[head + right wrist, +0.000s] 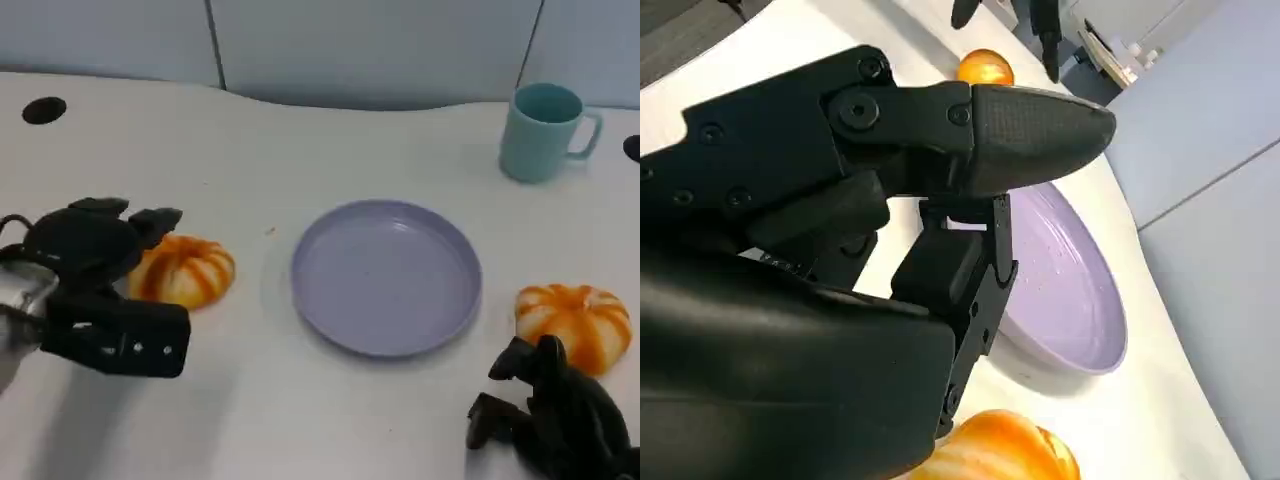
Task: Grasp the bread from the table and place it into the plate.
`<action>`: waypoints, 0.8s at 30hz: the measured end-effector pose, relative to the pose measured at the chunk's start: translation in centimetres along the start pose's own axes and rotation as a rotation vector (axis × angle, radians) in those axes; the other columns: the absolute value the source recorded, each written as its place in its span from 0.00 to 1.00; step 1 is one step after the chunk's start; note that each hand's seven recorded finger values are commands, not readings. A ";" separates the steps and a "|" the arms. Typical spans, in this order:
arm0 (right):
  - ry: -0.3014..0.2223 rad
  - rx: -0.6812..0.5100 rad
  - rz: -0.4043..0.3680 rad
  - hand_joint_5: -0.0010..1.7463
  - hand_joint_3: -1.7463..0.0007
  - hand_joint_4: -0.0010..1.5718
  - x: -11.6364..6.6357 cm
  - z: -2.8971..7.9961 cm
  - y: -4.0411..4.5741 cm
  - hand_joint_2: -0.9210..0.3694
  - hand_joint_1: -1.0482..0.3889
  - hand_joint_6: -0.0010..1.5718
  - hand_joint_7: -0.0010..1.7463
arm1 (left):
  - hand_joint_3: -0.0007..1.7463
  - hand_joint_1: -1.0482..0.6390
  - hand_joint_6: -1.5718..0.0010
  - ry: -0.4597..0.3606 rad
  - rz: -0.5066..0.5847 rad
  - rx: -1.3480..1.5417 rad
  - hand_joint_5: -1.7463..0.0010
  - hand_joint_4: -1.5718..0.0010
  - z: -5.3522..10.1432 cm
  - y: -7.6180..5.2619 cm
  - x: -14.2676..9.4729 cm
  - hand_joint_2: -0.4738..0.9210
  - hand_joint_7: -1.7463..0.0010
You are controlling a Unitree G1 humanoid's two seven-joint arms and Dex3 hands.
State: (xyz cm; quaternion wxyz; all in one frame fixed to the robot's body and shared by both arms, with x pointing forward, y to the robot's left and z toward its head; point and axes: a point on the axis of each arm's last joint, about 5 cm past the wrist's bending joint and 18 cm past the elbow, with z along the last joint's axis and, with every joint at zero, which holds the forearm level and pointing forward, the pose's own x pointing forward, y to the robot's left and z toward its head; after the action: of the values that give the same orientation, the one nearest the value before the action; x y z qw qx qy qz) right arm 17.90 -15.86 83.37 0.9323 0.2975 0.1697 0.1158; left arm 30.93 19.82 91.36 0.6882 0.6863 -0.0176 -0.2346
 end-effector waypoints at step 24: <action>0.008 0.011 0.002 0.76 0.70 0.74 -0.5 0.0 -0.12 0.00 0.43 0.66 0.68 | 0.00 0.23 0.96 0.076 -0.132 0.073 0.98 0.94 3.6 -1.1 3.3 0.97 0.99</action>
State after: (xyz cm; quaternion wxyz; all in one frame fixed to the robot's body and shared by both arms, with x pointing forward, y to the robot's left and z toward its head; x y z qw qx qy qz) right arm 17.51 -16.11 83.45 0.9299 0.3023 0.1739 0.1172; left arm 32.25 15.33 89.58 0.6460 0.7190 0.0454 -0.2525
